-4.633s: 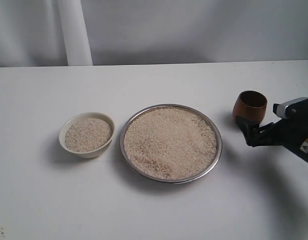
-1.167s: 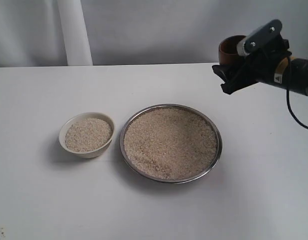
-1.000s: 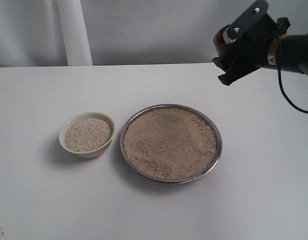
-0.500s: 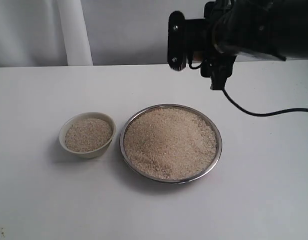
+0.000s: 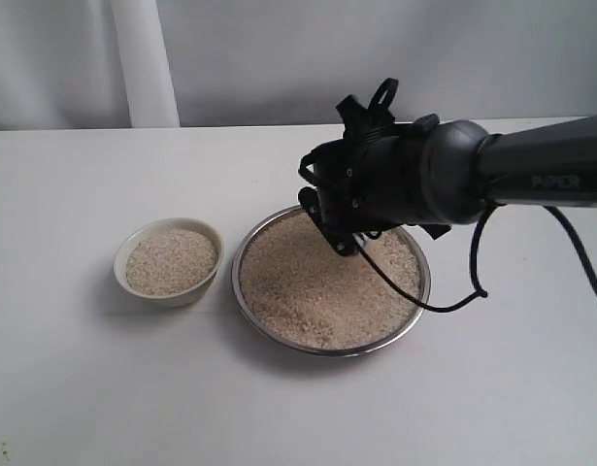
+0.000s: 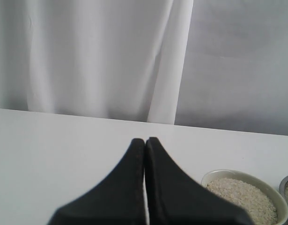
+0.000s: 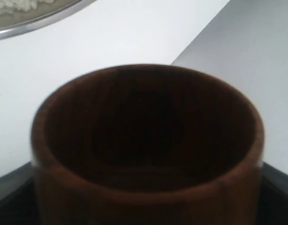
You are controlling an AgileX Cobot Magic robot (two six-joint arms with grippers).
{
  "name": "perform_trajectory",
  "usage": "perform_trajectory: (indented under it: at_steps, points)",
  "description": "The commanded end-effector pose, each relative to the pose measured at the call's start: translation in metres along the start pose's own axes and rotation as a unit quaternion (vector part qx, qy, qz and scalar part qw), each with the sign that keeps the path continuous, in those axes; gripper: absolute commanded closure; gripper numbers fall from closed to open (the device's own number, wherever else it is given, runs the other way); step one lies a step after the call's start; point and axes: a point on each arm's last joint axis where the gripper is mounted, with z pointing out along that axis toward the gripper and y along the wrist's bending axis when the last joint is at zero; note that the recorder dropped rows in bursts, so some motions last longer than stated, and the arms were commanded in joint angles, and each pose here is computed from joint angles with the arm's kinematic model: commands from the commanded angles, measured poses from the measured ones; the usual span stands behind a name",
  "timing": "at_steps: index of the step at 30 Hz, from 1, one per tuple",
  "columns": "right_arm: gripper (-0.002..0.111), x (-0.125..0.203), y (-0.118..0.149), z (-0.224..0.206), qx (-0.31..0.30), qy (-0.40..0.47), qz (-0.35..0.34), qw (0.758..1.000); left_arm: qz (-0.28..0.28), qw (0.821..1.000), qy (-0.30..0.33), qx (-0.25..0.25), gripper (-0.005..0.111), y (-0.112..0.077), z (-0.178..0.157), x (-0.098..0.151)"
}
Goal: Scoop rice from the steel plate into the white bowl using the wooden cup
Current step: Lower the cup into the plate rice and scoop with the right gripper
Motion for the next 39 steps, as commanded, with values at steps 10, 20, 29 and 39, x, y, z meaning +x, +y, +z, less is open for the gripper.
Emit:
perform_trajectory:
  at_steps: [10, 20, 29, 39]
  points:
    - [0.108, -0.039, 0.021, 0.012, -0.057, -0.027, -0.003, 0.998, -0.005, 1.000, 0.000, 0.003, 0.107, 0.000, 0.000, 0.000]
    - [0.108, -0.059, 0.032, 0.019, -0.087, -0.077, 0.021, 0.993, -0.005, 1.000, 0.000, 0.003, 0.107, 0.000, 0.000, 0.000]
    - [0.108, -0.075, 0.040, 0.023, -0.108, -0.111, 0.037, 0.987, -0.005, 1.000, 0.000, 0.003, 0.107, 0.000, 0.000, 0.000]
    - [0.108, -0.084, 0.039, 0.021, -0.113, -0.159, 0.095, 0.976, -0.005, 1.000, 0.000, 0.003, 0.107, 0.000, 0.000, 0.000]
